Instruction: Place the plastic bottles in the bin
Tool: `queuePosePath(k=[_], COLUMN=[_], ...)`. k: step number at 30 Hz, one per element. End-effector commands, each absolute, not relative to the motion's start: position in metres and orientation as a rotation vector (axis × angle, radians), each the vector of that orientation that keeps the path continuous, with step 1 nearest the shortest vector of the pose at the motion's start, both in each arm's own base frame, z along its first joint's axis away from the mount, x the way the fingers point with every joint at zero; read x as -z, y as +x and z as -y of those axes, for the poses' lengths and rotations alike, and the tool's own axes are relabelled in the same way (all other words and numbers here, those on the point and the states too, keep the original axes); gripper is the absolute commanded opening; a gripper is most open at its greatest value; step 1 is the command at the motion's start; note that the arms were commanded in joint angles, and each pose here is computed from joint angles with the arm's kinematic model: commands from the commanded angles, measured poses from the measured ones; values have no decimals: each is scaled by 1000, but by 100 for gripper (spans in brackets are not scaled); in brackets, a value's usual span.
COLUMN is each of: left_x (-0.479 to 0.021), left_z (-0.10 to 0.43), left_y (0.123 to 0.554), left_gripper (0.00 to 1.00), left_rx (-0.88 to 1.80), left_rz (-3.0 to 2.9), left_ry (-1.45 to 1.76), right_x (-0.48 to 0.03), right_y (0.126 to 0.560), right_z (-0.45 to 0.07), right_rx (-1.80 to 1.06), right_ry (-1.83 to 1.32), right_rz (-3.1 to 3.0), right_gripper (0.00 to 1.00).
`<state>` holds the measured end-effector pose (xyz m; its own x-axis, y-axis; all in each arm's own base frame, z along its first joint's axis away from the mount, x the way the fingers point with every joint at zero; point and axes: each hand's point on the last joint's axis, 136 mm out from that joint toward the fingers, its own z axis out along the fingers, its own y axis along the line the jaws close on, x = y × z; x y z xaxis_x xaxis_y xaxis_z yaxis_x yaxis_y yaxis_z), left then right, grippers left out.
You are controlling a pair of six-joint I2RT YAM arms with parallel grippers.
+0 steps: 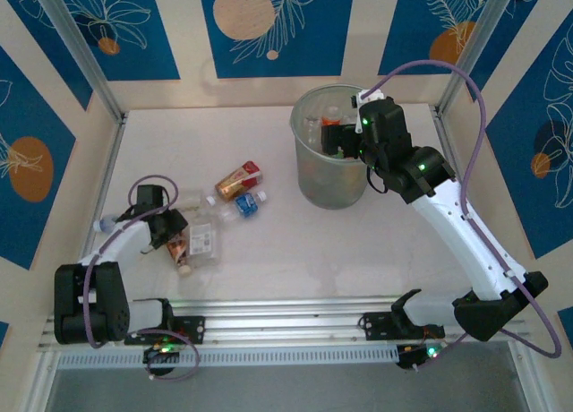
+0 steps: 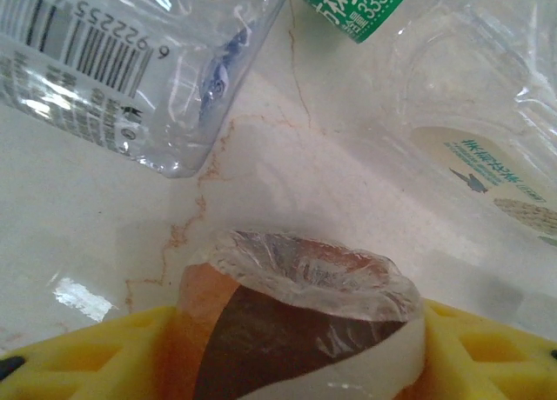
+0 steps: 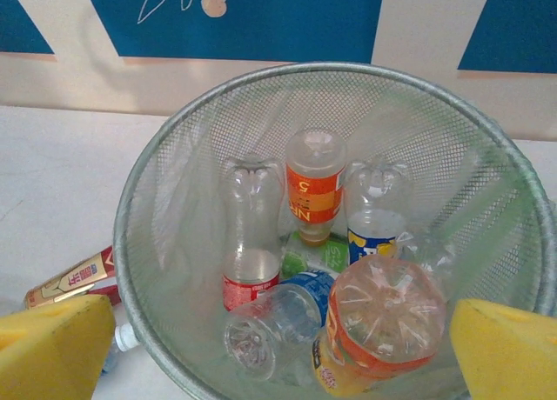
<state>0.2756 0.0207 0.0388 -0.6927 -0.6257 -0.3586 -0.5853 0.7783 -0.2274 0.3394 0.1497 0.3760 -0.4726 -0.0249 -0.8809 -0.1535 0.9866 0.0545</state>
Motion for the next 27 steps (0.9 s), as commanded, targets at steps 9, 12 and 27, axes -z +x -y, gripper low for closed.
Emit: queuePosePath(k=[9, 12, 27], left_x=[-79, -102, -305], left_z=[-24, -22, 51], left_y=[271, 273, 325], left_gripper=[55, 54, 53], left_rx=[151, 181, 339], left_rz=[-2468, -2418, -2023], left_ry=[-898, -860, -365], right_x=[-384, -384, -395], right_y=[341, 341, 340], right_z=[-149, -149, -146], right_rx=[-140, -142, -171], right_ry=[-110, -109, -61], right_rz=[-2025, -2021, -1948], right_gripper=[99, 99, 99])
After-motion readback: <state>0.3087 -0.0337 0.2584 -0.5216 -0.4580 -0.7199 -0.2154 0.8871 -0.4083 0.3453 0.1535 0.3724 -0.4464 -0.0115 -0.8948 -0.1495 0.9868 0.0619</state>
